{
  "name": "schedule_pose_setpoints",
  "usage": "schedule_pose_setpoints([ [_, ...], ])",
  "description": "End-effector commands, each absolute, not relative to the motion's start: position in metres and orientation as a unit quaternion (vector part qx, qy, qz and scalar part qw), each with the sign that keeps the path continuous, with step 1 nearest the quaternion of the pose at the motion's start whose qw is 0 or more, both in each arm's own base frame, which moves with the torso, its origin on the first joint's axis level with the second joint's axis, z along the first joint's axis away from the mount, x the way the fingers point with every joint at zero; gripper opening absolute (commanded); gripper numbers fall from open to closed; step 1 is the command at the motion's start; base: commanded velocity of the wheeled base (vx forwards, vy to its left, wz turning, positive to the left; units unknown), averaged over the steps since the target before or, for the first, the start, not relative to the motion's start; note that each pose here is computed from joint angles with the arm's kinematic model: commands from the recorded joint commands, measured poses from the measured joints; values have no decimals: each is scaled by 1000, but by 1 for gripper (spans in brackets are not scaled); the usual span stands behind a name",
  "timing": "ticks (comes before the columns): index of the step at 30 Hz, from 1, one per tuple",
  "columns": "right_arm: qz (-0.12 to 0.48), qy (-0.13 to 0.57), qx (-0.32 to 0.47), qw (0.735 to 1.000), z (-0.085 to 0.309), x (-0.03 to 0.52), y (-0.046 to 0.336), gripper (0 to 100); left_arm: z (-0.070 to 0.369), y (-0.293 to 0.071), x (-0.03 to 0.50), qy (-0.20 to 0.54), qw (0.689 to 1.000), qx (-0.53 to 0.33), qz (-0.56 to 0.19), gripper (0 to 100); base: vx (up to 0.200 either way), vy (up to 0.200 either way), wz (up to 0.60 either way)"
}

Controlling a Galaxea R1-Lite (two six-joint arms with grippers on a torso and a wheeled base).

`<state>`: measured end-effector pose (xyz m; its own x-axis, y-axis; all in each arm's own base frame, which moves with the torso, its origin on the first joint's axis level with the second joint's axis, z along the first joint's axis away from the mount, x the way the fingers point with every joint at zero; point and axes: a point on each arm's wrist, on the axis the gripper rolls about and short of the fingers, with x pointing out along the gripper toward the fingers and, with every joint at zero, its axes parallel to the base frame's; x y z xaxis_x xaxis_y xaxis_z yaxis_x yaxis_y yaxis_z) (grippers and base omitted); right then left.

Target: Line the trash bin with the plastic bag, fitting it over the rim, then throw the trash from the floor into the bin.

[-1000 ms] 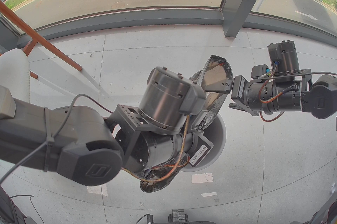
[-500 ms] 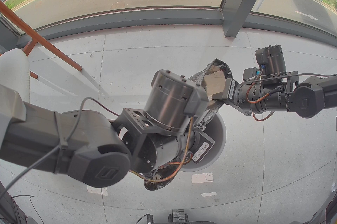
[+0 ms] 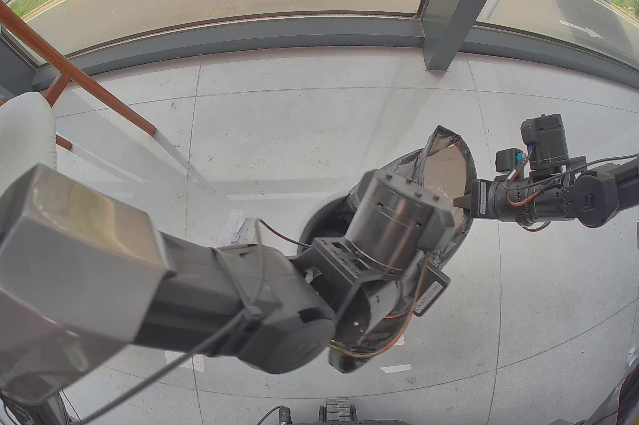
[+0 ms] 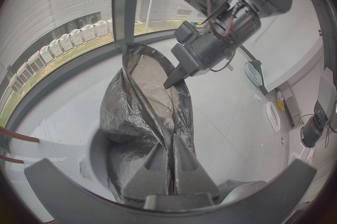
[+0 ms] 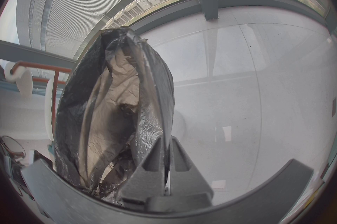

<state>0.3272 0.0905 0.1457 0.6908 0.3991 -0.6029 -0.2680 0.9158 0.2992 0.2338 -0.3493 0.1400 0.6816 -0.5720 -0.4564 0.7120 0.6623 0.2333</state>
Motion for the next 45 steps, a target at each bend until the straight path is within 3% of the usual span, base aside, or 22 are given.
schedule_pose_setpoints([
  [1,180,357,84,913,139,320,74,0,109,-374,232,190,882,217,-373,0,0,0,0],
  [9,183,362,82,911,138,316,75,0,103,-369,234,200,882,224,-364,0,0,0,0],
  [10,182,362,82,910,137,317,75,0,102,-368,234,201,884,226,-357,100,0,0,0],
  [23,180,362,84,911,138,314,73,0,106,-337,265,216,909,201,-293,100,0,0,0],
  [32,182,363,82,910,139,310,73,0,133,-387,262,167,938,133,-272,100,0,0,0],
  [37,183,359,82,912,141,309,73,0,148,-392,265,181,943,130,-245,100,0,0,0],
  [45,185,343,81,917,143,311,74,0,134,-416,282,193,948,130,-219,100,0,0,0],
])
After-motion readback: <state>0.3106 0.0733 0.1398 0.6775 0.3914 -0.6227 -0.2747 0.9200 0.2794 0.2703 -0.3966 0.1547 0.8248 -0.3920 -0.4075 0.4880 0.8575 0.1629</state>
